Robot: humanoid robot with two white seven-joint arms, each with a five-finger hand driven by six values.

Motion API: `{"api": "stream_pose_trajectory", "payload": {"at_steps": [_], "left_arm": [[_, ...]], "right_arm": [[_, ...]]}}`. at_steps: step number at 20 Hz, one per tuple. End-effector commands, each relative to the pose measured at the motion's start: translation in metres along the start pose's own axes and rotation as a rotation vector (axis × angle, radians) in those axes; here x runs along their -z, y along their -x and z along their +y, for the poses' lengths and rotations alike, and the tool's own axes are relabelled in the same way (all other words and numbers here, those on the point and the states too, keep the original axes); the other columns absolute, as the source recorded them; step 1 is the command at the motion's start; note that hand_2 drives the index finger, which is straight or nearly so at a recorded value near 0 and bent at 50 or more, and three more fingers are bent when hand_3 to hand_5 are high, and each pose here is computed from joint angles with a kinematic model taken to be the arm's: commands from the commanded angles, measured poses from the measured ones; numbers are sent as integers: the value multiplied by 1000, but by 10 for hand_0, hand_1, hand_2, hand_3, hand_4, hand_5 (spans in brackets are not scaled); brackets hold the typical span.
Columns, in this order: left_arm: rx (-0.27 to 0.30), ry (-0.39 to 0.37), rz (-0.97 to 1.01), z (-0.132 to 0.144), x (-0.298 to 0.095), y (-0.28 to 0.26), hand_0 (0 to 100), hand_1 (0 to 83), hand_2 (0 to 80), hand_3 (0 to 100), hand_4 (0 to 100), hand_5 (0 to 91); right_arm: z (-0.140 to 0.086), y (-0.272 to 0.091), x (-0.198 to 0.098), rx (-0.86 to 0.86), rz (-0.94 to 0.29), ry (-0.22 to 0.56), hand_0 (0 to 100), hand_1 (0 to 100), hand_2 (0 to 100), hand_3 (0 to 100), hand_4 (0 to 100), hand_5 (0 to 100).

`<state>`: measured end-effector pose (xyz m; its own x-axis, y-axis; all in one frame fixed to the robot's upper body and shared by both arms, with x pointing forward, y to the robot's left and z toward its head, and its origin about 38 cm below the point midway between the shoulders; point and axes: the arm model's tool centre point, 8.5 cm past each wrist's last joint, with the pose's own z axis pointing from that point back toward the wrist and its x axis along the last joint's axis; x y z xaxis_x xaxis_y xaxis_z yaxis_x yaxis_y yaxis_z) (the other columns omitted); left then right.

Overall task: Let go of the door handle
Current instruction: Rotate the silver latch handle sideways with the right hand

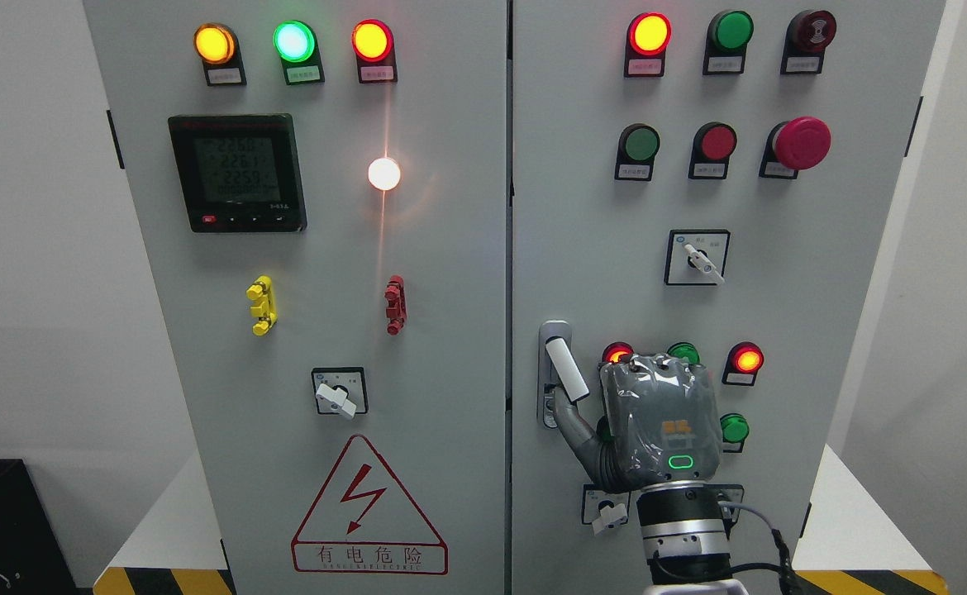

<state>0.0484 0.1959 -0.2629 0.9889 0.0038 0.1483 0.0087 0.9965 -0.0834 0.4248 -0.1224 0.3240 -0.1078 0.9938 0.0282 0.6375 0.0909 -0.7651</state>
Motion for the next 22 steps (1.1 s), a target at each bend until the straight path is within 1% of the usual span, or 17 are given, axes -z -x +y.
{"api": "stream_pose_trajectory", "payload": {"at_steps": [1,22], "left_arm": [[0,1,1,0,0,0,120,556,0,0,0,0],[0,1,-1,0,0,0,120,556,0,0,0,0]], "right_arm": [[-2,3,0,-1,8,4,498,334,1000,1000,1000,1000],[-3,5,0,-1,13,9,508,346,1000,1000,1000,1000]]}}
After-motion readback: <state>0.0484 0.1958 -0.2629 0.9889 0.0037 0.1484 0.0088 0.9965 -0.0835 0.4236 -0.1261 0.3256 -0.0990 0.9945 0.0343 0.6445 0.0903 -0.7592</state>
